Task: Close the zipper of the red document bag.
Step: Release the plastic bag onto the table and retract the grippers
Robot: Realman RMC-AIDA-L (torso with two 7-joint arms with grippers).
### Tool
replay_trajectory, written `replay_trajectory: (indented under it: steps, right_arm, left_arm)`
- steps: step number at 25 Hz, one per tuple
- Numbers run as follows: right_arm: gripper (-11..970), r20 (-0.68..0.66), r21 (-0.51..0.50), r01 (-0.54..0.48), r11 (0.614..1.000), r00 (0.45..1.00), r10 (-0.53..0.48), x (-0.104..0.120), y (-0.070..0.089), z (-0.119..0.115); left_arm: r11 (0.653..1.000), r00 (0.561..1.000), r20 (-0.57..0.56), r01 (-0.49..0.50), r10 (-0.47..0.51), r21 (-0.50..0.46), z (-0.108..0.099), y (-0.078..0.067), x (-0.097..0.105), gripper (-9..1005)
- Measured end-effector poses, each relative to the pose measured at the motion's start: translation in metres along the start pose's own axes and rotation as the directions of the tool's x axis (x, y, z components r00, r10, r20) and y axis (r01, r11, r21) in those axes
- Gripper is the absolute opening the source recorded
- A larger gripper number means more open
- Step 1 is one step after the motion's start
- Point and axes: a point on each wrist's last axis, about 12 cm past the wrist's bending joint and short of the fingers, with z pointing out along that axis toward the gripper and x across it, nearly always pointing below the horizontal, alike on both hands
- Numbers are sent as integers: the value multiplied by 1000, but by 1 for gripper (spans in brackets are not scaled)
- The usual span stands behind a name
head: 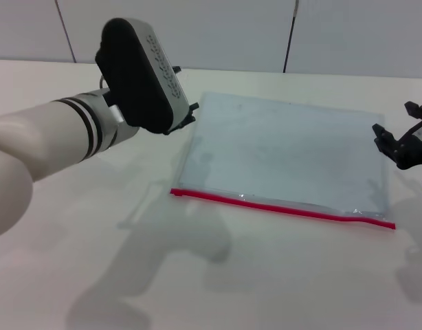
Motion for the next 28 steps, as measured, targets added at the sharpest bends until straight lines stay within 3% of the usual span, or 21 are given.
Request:
replay_trajectory:
  steps: [5, 8, 9, 12, 15, 18, 25, 28]
  right_arm:
    - [562, 51, 14, -11, 1000, 999, 10, -3, 4, -1]
    - [689, 149, 53, -63, 997, 987, 54, -5, 9, -3]
    - [731, 181, 62, -90, 994, 980, 78, -5, 11, -3]
    - [753, 291, 93, -192, 977, 944, 158, -2, 14, -4]
    - [766, 395, 123, -284, 951, 893, 216, 3, 19, -5]
    - [764, 514, 169, -341, 925, 831, 213, 10, 30, -12]
    - [756, 737, 300, -434, 850, 671, 82, 42, 51, -42]
    - [749, 758, 311, -462, 831, 647, 77, 46, 54, -45]
  left_arm:
    - [989, 992, 75, 107, -100, -99, -10, 5, 4, 693]
    - [945, 954, 204, 258, -217, -202, -22, 9, 8, 847]
    - [923, 933, 247, 316, -261, -220, -26, 10, 9, 851]
    - [842, 850, 363, 482, -382, -241, -35, 10, 10, 862]
    - [786, 789, 431, 568, -437, -244, -42, 4, 11, 872]
    - [756, 769, 466, 596, -439, -271, -51, -5, 16, 883]
    - [697, 736, 487, 648, -470, -307, -67, -24, 31, 886]
    - [684, 735, 467, 658, -491, -316, -67, -31, 41, 887]
